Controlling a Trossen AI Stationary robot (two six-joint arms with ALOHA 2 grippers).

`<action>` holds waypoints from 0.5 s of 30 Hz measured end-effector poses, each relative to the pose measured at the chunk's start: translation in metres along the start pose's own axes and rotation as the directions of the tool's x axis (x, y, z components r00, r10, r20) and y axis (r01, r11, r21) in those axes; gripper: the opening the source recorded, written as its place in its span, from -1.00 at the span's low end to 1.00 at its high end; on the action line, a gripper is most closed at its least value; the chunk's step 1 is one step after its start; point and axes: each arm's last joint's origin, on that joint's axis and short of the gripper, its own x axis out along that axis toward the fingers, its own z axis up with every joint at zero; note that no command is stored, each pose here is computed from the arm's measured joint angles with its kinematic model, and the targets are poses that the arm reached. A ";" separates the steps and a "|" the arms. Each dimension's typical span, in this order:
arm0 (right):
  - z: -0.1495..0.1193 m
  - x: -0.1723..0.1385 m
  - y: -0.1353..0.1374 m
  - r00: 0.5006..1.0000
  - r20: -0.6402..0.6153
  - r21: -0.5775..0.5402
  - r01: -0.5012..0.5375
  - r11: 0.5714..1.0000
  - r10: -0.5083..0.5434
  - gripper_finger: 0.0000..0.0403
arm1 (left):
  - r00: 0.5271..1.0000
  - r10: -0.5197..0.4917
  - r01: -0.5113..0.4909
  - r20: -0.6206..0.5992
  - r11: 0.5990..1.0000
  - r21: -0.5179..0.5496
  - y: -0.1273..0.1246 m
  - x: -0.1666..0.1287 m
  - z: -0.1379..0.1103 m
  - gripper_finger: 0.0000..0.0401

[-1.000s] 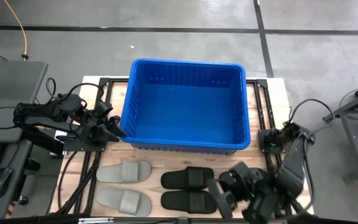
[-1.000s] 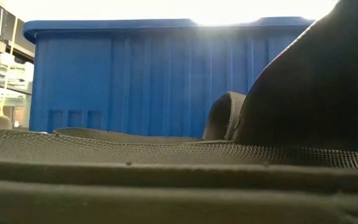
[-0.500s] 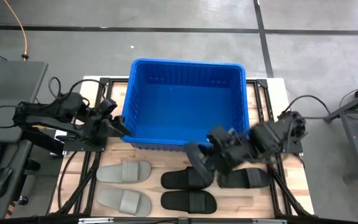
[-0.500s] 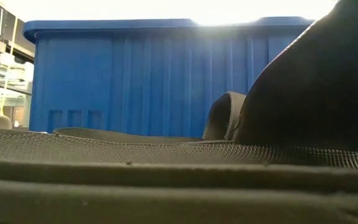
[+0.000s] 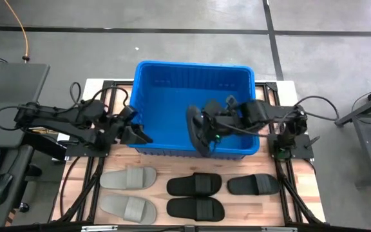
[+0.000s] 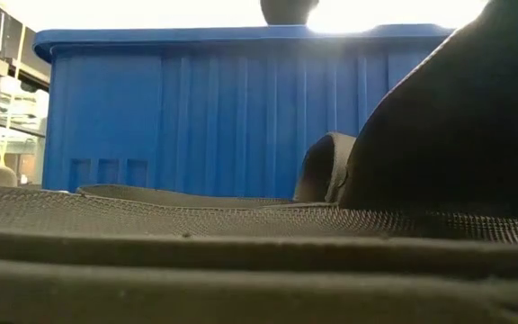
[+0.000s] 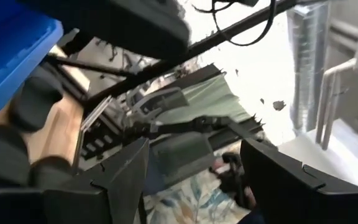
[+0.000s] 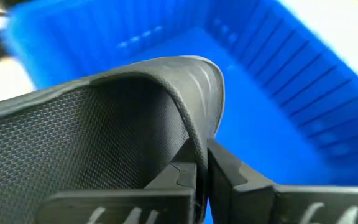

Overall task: Pick and place slides into bin
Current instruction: Put the bottom right black slide into the blue bin

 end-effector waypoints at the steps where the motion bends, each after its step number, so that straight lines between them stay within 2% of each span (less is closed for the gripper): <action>1: 0.001 0.006 0.001 1.000 -0.001 -0.044 0.022 0.999 -0.022 -1.00 | 1.000 -0.010 0.010 0.013 1.000 -0.010 0.000 0.003 0.001 0.25; 4: 0.004 0.026 0.007 0.997 -0.010 -0.173 0.074 0.982 -0.077 -1.00 | 0.997 -0.032 0.034 0.068 0.999 -0.020 0.001 0.010 0.005 0.25; 7: 0.004 0.045 0.019 0.992 -0.003 -0.285 0.121 0.951 -0.127 -1.00 | 0.996 0.008 -0.005 0.086 0.999 -0.032 0.008 0.017 0.005 0.25; 10: 0.006 0.056 0.030 0.988 0.045 -0.347 0.152 0.925 -0.146 -1.00 | 0.994 0.056 -0.052 0.099 0.998 -0.045 0.016 0.025 0.005 0.25; 15: 0.007 0.052 0.043 0.976 0.150 -0.412 0.205 0.888 -0.155 -1.00 | 0.991 0.113 -0.108 0.072 0.992 -0.072 0.031 0.039 0.003 0.25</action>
